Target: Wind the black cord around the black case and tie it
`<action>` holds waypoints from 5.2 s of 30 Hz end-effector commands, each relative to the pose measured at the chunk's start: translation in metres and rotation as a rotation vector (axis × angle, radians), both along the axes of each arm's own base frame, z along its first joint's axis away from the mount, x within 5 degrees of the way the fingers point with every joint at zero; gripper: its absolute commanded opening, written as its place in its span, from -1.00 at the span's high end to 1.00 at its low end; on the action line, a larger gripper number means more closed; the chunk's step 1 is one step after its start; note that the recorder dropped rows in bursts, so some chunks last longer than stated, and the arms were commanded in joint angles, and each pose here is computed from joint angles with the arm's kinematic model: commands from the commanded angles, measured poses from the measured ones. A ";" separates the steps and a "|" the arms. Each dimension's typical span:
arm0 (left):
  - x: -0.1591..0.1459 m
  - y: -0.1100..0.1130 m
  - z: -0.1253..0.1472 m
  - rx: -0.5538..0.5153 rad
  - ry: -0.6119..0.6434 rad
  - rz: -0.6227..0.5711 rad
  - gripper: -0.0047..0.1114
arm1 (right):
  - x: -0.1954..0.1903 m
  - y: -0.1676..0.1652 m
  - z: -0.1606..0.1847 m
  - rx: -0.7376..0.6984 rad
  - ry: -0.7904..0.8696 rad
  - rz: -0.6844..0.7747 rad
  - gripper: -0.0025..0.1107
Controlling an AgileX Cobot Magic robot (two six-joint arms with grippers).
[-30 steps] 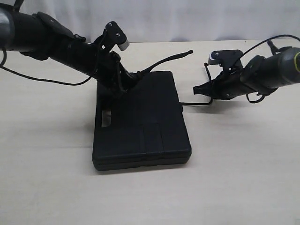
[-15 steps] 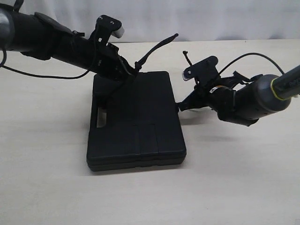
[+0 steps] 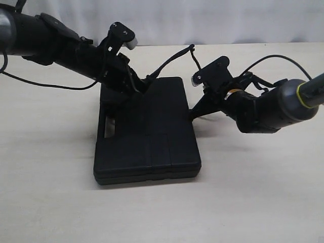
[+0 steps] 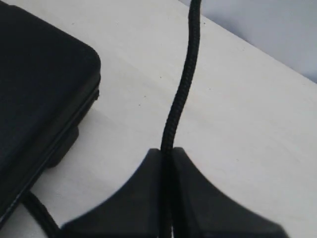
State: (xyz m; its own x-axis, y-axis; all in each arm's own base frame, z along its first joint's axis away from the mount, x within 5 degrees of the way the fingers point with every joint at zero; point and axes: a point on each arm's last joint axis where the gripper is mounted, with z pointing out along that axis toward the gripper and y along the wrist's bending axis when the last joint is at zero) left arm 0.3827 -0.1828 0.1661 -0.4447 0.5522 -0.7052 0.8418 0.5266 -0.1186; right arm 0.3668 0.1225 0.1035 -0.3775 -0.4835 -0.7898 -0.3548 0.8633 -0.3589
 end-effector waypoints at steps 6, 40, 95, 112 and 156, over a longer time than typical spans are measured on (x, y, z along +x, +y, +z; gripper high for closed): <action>-0.003 0.002 -0.003 0.061 -0.018 -0.060 0.92 | -0.002 0.012 0.006 0.003 -0.053 0.150 0.89; -0.015 0.002 0.006 0.115 -0.062 -0.277 0.10 | -0.002 0.017 0.027 0.070 -0.112 0.192 0.89; 0.021 -0.019 -0.001 -0.448 0.103 0.226 0.92 | -0.022 0.042 0.028 -0.008 -0.070 0.605 0.48; 0.011 -0.020 0.032 -0.464 0.039 0.135 0.92 | -0.033 0.016 0.091 -0.087 0.009 0.385 0.05; -0.010 -0.022 0.056 -0.506 0.020 -0.123 0.81 | -0.001 0.036 0.077 0.113 -0.063 0.287 0.88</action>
